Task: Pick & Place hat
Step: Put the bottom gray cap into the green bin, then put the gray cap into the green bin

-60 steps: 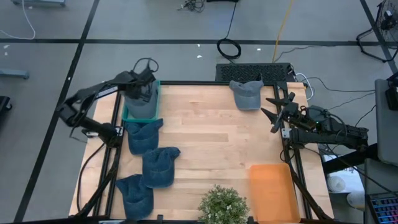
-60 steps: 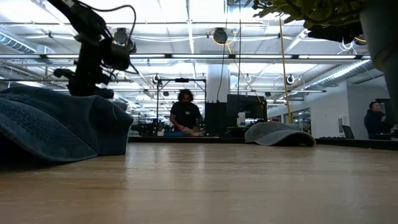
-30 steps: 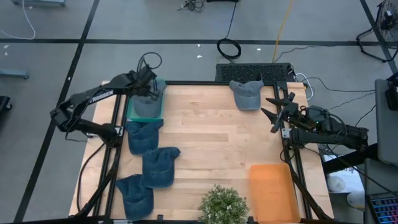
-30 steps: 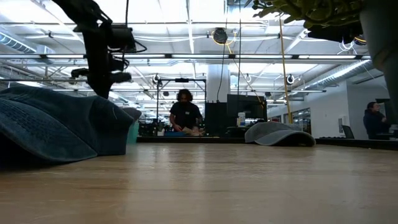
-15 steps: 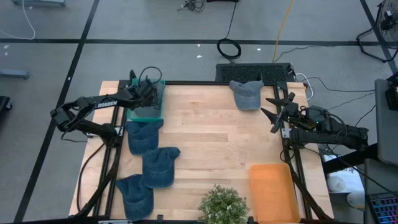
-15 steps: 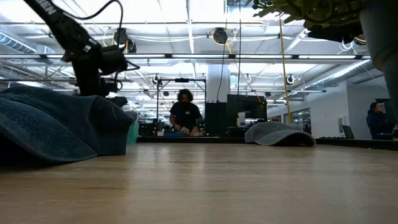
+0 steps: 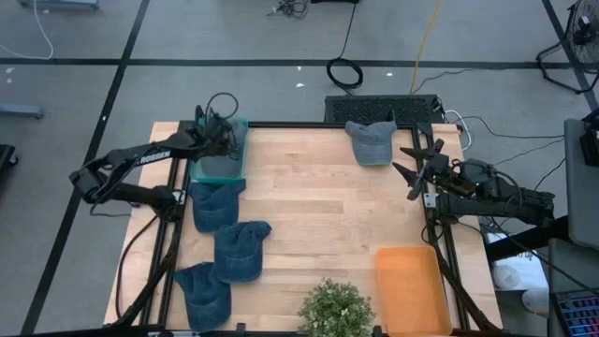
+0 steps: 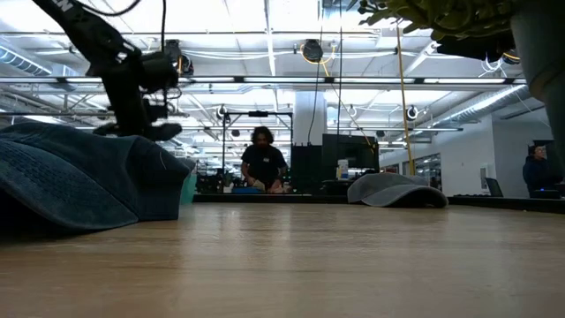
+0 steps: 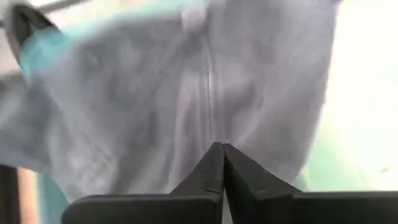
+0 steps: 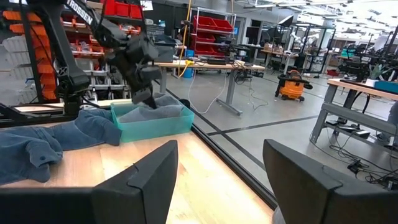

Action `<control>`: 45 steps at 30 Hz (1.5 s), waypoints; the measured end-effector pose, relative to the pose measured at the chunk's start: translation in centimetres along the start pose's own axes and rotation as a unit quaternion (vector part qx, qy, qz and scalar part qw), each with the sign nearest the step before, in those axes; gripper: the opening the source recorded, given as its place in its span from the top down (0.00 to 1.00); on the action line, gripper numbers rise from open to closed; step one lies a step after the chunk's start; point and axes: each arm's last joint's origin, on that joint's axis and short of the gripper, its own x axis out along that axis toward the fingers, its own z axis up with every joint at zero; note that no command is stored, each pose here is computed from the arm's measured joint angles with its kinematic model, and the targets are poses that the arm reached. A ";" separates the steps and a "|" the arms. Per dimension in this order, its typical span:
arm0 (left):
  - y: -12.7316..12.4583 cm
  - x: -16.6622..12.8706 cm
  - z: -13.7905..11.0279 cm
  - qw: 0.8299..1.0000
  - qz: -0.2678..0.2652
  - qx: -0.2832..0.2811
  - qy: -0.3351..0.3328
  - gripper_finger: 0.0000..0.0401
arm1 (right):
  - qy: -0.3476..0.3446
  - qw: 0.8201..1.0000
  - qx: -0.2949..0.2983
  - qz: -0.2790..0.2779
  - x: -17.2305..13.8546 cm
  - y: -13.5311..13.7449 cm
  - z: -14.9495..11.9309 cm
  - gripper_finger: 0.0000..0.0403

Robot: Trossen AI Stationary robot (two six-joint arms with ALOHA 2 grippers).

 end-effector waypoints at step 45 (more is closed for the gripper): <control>-0.8 -19.6 1.8 0.848 -0.310 0.197 -0.381 0.35 | -0.072 0.995 0.069 0.023 0.2 0.1 1.6 0.44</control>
